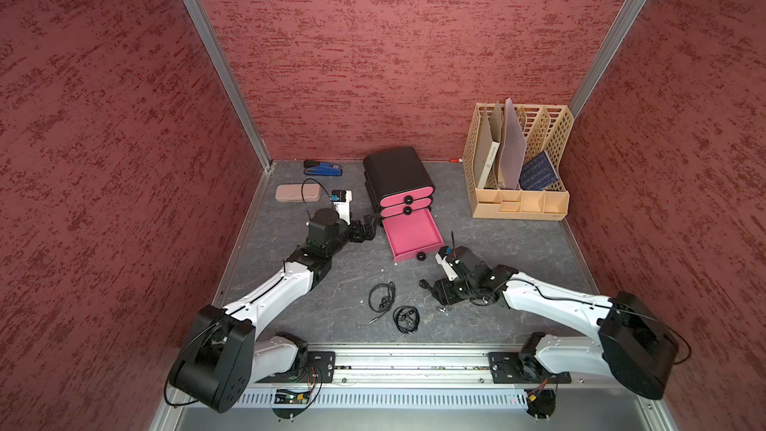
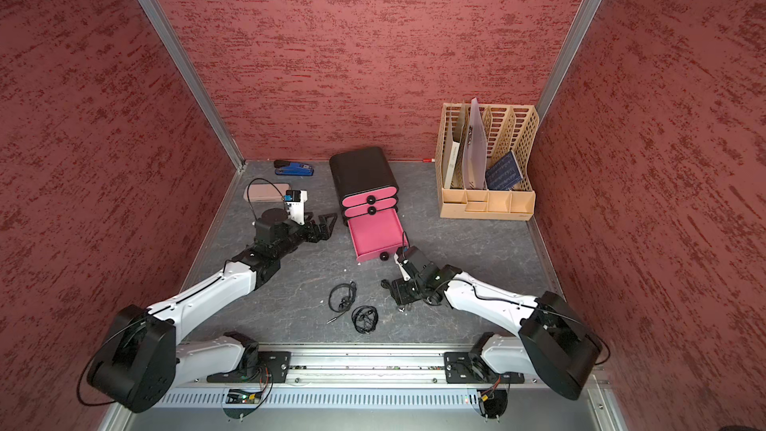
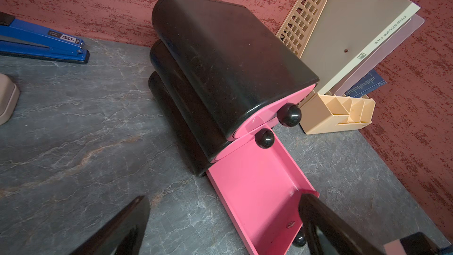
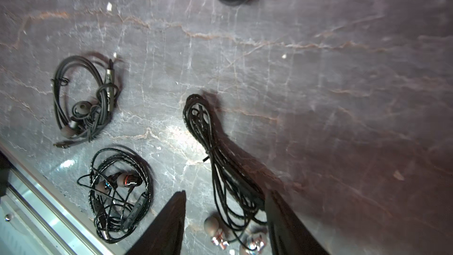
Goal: Place the wired earphones into the drawer by color
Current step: Pick up the wired earphones from the center of the board, then place the wired earphones in the drawer, then pick up the wired earphones from the center of the board.
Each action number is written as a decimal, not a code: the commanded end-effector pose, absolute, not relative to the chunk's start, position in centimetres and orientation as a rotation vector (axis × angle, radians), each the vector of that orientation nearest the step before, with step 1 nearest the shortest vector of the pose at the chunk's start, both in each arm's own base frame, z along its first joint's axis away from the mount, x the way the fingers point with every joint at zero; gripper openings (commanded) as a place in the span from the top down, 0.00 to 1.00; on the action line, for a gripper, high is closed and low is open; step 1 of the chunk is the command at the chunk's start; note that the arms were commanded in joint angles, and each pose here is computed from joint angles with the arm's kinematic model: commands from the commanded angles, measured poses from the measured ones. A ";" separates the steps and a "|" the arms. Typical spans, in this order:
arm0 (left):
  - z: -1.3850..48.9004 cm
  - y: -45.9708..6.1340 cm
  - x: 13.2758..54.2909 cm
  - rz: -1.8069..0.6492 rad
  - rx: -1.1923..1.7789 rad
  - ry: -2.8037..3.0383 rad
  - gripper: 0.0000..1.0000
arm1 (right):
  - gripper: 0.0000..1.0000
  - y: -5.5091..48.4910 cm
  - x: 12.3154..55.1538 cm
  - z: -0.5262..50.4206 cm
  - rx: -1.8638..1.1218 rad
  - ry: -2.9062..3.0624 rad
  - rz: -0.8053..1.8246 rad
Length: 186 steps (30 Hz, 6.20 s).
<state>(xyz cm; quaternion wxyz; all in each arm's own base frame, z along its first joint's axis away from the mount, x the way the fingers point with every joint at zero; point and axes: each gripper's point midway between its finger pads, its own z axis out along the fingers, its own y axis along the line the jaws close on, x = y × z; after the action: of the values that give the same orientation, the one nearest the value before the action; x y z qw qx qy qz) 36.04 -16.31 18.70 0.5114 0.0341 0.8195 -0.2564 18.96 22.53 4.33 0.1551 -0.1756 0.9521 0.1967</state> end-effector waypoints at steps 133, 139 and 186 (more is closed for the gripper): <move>12.0 -18.2 19.7 -0.462 0.241 2.561 0.00 | 0.36 20.1 31.4 11.7 -0.316 2.251 0.493; 10.0 -17.7 18.3 -0.324 0.275 2.653 0.00 | 0.35 20.0 31.2 11.9 -0.310 2.242 0.498; 1.8 -19.3 19.0 -0.187 0.324 2.856 0.73 | 0.35 19.4 31.3 11.7 -0.299 2.244 0.460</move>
<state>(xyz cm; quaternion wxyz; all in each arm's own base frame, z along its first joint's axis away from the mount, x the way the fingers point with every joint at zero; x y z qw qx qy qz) 18.99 -19.40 2.19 0.1340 0.1112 0.9824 -0.0669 31.01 19.69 11.49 0.3945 -0.1255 0.8914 0.1845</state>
